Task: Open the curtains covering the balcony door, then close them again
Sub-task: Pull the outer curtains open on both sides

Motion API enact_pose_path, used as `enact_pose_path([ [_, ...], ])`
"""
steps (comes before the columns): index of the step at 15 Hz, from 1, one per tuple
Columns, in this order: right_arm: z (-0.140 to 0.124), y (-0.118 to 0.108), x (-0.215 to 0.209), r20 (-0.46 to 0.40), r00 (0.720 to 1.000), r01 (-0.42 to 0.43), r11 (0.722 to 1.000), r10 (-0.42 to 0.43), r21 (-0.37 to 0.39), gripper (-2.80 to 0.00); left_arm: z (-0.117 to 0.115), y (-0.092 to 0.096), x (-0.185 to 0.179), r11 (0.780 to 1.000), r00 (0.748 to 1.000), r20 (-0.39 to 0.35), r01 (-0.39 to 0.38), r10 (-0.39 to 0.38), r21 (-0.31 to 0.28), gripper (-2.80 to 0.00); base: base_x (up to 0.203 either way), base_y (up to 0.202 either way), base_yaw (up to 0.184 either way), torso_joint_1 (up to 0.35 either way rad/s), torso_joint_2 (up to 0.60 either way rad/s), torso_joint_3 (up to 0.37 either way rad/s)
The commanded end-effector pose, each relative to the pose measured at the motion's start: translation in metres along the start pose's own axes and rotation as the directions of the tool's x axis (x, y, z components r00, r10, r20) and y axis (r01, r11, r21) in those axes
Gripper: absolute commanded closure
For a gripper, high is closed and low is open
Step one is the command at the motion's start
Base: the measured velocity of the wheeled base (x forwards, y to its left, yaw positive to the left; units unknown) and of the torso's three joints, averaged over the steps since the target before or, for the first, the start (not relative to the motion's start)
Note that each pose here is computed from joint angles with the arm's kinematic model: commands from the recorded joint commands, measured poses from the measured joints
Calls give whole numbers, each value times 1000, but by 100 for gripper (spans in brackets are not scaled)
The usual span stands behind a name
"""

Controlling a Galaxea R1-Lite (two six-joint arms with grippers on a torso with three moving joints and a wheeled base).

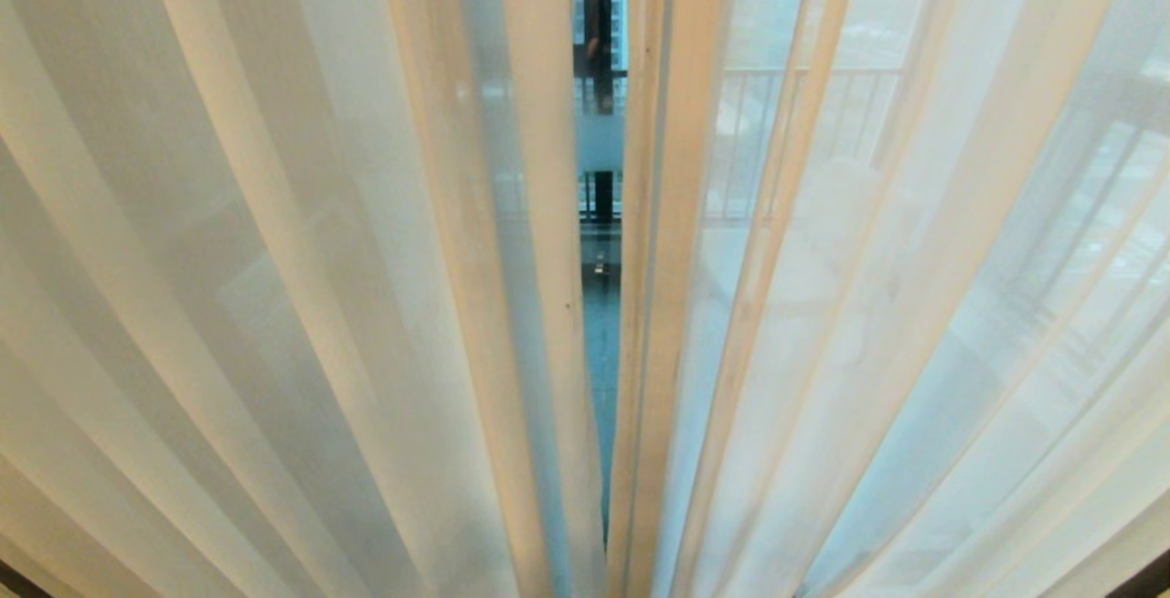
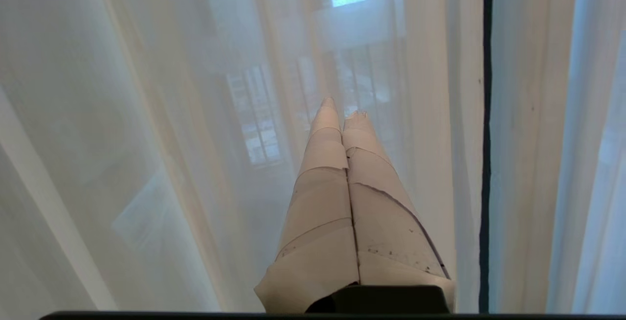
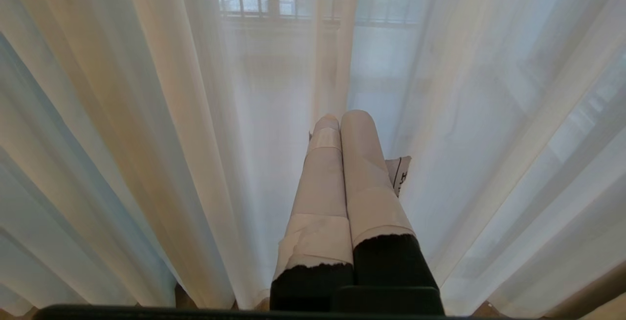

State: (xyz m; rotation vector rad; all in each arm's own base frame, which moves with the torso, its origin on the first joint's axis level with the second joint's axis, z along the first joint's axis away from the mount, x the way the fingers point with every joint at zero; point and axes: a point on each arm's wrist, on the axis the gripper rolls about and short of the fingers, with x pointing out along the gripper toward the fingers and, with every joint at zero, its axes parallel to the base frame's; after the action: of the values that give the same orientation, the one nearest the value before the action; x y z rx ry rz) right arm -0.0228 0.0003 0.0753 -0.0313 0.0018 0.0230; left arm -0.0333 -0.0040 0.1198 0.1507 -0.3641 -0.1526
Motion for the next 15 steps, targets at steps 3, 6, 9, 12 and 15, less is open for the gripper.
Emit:
enact_pose_path([
  [3, 0, 0, 0, 1, 1000, -2, 1000, 2, -1, 0, -3, -1, 0, 1000, 999, -45, 13, -13, -14, 0, 0, 0, 0, 0, 0, 0],
  [6, 0, 0, 0, 1, 1000, -1, 1000, 1, -1, 0, 14, 1, -4, 999, 995, -96, 29, -32, -33, 0, 0, 0, 0, 0, 0, 0],
  [9, 0, 0, 0, 1, 1000, -1, 1000, 1, -1, 0, 33, 4, 6, 997, 989, -137, 47, -56, -68, 0, 0, 0, 0, 0, 0, 0],
  [12, 0, 0, 0, 1, 1000, -2, 1000, 2, -1, 0, 64, 12, 35, 991, 978, -176, 98, -113, -93, 0, 0, 0, 0, 0, 0, 0],
  [15, 0, 0, 0, 1, 1000, -2, 1000, 2, -1, 0, 97, 21, 72, 972, 958, -183, 202, -222, -121, 0, 0, 0, 0, 0, 0, 0],
])
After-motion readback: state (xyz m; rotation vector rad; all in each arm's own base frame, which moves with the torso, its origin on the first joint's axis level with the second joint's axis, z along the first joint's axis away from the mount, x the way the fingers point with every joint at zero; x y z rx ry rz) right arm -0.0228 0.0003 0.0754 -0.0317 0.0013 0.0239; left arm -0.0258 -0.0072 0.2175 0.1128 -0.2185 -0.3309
